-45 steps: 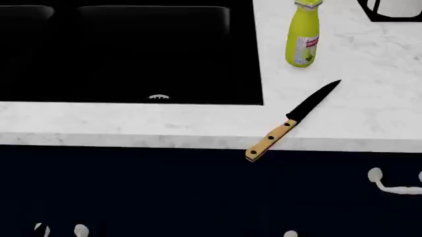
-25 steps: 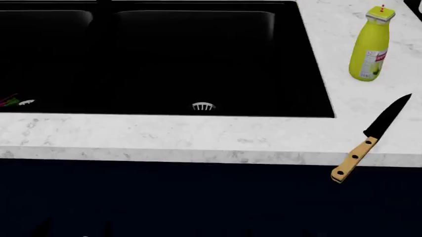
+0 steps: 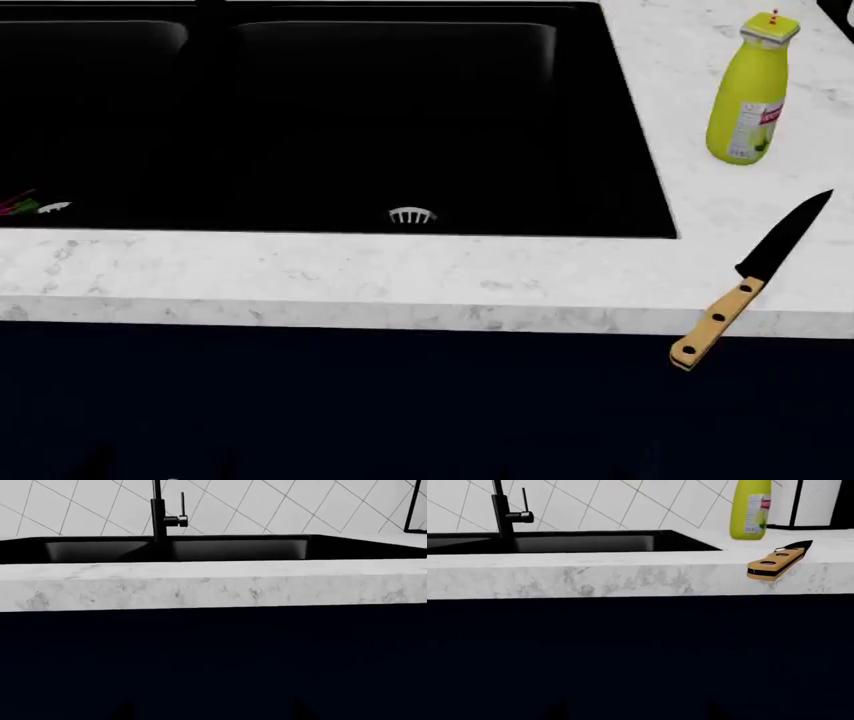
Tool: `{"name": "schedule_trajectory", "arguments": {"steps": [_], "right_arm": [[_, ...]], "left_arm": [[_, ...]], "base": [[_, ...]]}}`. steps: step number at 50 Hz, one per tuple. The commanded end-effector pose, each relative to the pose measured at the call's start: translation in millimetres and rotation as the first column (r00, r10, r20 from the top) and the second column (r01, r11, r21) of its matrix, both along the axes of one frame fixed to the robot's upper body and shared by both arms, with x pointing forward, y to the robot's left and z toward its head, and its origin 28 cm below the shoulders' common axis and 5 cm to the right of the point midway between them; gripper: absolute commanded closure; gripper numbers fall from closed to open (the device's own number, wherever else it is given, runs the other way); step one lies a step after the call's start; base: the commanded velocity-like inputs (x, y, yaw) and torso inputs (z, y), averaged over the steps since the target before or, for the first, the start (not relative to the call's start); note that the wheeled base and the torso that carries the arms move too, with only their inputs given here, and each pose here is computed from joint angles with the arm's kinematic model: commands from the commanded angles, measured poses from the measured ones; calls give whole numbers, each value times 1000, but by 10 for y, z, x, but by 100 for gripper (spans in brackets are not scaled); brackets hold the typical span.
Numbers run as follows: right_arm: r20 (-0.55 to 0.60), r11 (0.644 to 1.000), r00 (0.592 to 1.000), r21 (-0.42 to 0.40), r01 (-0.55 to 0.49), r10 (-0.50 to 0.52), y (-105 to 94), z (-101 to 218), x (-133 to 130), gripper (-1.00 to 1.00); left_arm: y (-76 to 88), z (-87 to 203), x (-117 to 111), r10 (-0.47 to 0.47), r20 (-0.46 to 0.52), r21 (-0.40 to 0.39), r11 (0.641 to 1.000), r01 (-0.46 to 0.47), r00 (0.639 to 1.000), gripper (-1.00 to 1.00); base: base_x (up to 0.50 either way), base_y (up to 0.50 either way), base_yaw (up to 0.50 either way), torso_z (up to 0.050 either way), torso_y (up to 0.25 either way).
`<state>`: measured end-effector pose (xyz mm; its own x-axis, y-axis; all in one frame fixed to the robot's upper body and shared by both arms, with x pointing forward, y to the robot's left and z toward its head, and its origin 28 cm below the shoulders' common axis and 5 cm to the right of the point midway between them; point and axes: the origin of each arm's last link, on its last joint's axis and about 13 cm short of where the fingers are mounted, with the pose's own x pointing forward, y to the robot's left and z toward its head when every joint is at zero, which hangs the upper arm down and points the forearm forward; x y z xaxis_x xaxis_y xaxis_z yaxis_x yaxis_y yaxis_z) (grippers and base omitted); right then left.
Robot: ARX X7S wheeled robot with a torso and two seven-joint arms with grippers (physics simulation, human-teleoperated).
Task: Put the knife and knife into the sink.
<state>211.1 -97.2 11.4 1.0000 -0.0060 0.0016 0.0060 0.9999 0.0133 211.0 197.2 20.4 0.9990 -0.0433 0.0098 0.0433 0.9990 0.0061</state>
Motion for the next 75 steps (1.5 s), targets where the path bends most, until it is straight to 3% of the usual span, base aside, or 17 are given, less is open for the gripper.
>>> {"name": "schedule_trajectory", "arguments": {"steps": [1, 18, 24, 28, 30, 36, 37, 41, 45, 48, 50, 52, 53, 55, 56, 61, 75], "right_arm": [[2, 1000, 1000, -4, 1, -1, -10, 17, -6, -100], [83, 999, 996, -28, -23, 25, -2, 396, 56, -100], [87, 999, 995, -34, -36, 39, -9, 590, 60, -100], [91, 998, 993, -16, -68, 69, -32, 786, 58, -100], [92, 997, 993, -20, -69, 71, -50, 893, 56, -100], [63, 995, 993, 23, -101, 100, -87, 1191, 51, -100], [42, 994, 994, 34, -101, 99, -96, 1250, 52, -100], [7, 994, 997, 74, -80, 79, -129, 1390, 56, -100], [10, 994, 996, 73, -85, 84, -174, 1583, 37, -100], [30, 995, 996, 53, -90, 88, -187, 1700, 35, -100], [41, 992, 995, 82, -99, 95, -205, 1774, 33, -100], [54, 995, 995, 63, -84, 81, -219, 1811, 33, -100], [52, 993, 995, 79, -91, 88, -225, 1836, 32, -100], [55, 993, 995, 74, -92, 88, -232, 1877, 36, -100], [53, 994, 995, 69, -86, 82, -243, 1896, 41, -100], [53, 994, 995, 59, -90, 87, -253, 1958, 44, -100], [64, 988, 991, 86, -126, 121, -267, 2145, 114, -100]], "left_arm": [[45, 88, 15, 35, 21, 4, 999, -35, 999, -100], [263, 487, 51, 257, 56, 1, 966, -257, 965, -100], [394, 674, -23, 371, 25, 19, 928, -372, 928, -100], [506, 860, -66, 427, -8, -22, 904, -427, 904, -100], [551, 946, -97, 459, -26, 10, 889, -459, 888, -100], [682, 1177, -222, 531, 13, 31, 847, -531, 847, -100], [717, 1220, -260, 541, 46, 2, 841, -541, 840, -100], [807, 1317, -311, 565, 28, 3, 825, -565, 825, -100], [903, 1463, -344, 601, 46, 15, 798, -603, 798, -100], [960, 1508, -350, 621, 22, -29, 784, -620, 784, -100], [962, 1521, -360, 616, 38, -31, 788, -615, 787, -100], [959, 1531, -366, 609, 42, -86, 792, -604, 792, -100], [961, 1539, -361, 625, 34, -55, 780, -623, 780, -100], [942, 1562, -352, 590, 28, -34, 808, -589, 807, -100], [928, 1582, -342, 573, 38, 26, 818, -574, 819, -100], [922, 1600, -287, 551, 22, 67, 832, -551, 834, -100], [947, 1696, -260, 533, 39, 72, 842, -535, 845, -100]], "base": [[0, 0, 0, 0, 0], [0, 0, 0, 0, 0], [0, 0, 0, 0, 0], [0, 0, 0, 0, 0], [0, 0, 0, 0, 0], [0, 0, 0, 0, 0], [0, 0, 0, 0, 0], [0, 0, 0, 0, 0], [0, 0, 0, 0, 0], [0, 0, 0, 0, 0], [0, 0, 0, 0, 0], [0, 0, 0, 0, 0], [0, 0, 0, 0, 0], [0, 0, 0, 0, 0], [0, 0, 0, 0, 0], [0, 0, 0, 0, 0], [0, 0, 0, 0, 0]]}}
